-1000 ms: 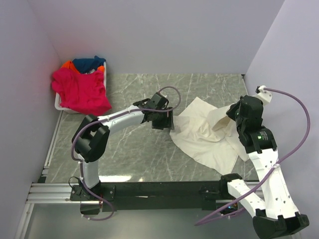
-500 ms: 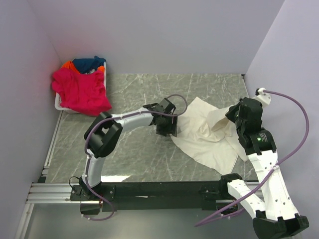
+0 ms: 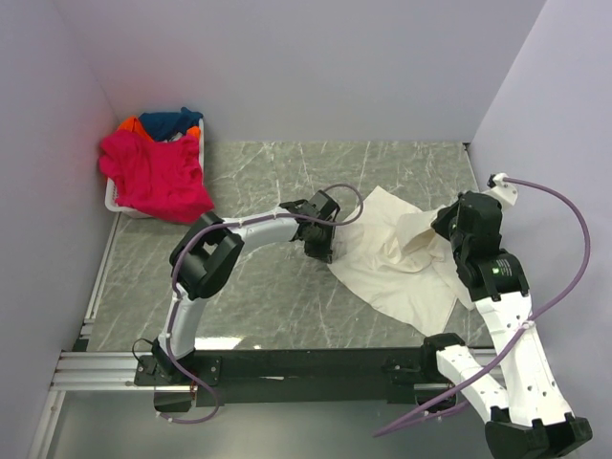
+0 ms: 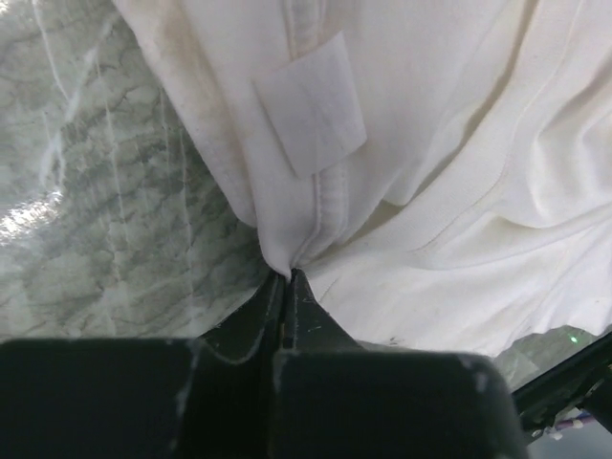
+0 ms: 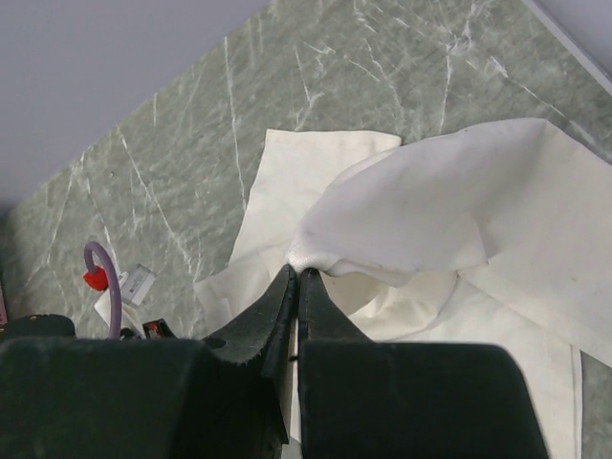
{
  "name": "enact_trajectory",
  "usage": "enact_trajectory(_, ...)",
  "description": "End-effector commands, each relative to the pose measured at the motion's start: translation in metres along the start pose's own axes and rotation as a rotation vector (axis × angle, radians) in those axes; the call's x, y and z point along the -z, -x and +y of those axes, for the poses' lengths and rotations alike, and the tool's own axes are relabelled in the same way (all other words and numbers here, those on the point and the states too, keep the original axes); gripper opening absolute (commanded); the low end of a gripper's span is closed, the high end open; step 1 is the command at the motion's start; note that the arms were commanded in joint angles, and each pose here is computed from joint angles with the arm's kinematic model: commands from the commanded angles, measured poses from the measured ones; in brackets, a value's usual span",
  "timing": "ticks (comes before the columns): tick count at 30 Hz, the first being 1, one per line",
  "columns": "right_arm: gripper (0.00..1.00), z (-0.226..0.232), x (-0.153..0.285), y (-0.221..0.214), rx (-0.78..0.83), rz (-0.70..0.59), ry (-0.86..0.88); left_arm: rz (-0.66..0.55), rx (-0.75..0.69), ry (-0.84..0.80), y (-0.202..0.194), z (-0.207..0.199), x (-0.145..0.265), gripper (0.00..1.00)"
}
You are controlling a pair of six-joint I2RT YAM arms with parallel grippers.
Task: Fold and stack the t-shirts
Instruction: Flatten the tshirt out
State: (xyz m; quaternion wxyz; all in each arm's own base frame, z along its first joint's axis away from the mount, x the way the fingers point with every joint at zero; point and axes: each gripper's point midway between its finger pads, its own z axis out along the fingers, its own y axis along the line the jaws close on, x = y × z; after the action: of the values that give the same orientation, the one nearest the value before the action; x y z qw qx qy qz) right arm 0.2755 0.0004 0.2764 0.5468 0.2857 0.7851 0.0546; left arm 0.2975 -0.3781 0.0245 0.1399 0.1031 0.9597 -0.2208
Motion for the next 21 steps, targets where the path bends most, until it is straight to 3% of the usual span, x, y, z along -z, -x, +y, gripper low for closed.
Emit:
enact_trajectory(1,0.00,0.001,0.001,0.002,-0.019,-0.016,0.015,-0.086,-0.026,0.050,0.028,0.010,0.018,0.00)
enact_trajectory(11,0.00,-0.002,-0.017,-0.048,-0.003,0.126,0.038,-0.423,0.151,0.128,0.145,0.118,0.147,0.00)
enact_trajectory(16,0.00,0.002,-0.034,-0.075,0.008,0.216,0.050,-0.492,0.161,0.151,0.199,0.154,0.165,0.00)
enact_trajectory(18,0.00,0.004,-0.043,-0.084,0.016,0.248,0.050,-0.484,0.194,0.170,0.213,0.169,0.168,0.16)
enact_trajectory(19,0.00,0.006,-0.045,-0.089,0.023,0.269,0.058,-0.484,0.197,0.180,0.216,0.172,0.169,0.30)
enact_trajectory(20,0.00,0.006,-0.049,-0.096,0.031,0.292,0.054,-0.488,0.202,0.204,0.217,0.177,0.171,0.57)
enact_trajectory(21,0.00,0.007,-0.051,-0.099,0.034,0.304,0.055,-0.503,0.194,0.205,0.220,0.174,0.177,0.65)
